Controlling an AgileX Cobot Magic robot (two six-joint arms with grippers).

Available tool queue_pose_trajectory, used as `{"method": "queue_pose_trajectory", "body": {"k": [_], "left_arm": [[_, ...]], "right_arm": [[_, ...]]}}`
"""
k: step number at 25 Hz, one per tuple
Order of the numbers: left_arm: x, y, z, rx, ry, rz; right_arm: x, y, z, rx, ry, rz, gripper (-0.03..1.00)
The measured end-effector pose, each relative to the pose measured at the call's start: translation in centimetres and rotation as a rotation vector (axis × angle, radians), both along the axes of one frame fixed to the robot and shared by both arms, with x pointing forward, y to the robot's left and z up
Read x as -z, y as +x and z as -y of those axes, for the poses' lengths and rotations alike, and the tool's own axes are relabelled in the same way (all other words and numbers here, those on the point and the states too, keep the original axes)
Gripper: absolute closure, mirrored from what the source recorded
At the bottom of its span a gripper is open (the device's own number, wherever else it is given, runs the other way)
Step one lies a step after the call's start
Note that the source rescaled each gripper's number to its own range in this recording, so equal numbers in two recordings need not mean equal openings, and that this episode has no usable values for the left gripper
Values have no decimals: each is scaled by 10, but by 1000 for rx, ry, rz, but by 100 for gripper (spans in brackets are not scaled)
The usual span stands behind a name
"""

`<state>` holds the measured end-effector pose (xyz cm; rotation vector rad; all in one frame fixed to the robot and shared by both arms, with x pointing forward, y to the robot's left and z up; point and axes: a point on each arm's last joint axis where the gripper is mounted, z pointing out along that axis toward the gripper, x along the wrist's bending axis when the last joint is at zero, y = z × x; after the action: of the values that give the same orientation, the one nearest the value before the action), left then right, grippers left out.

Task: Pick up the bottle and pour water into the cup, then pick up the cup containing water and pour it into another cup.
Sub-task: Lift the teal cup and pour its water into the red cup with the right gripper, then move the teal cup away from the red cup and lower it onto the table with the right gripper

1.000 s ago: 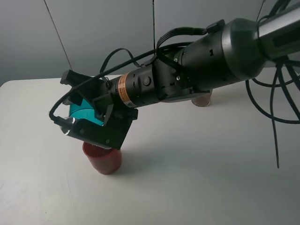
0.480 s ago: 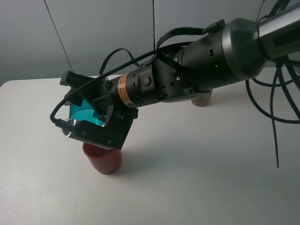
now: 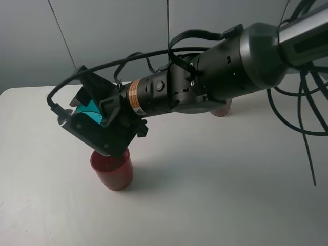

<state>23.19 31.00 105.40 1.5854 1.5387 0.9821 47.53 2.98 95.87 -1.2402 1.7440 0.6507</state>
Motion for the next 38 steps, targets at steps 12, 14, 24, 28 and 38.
{"method": "queue_pose_trajectory", "body": {"k": [12, 14, 24, 28, 38], "left_arm": [[0, 0, 0, 0, 0, 0], [0, 0, 0, 0, 0, 0], [0, 0, 0, 0, 0, 0], [0, 0, 0, 0, 0, 0], [0, 0, 0, 0, 0, 0]], "right_arm": [[-22, 61, 62, 589, 723, -1073, 89], [-11, 64, 78, 651, 779, -1158, 89], [60, 30, 149, 853, 643, -1115, 89], [65, 28, 160, 845, 637, -1079, 89], [105, 34, 174, 953, 602, -1145, 89]]}}
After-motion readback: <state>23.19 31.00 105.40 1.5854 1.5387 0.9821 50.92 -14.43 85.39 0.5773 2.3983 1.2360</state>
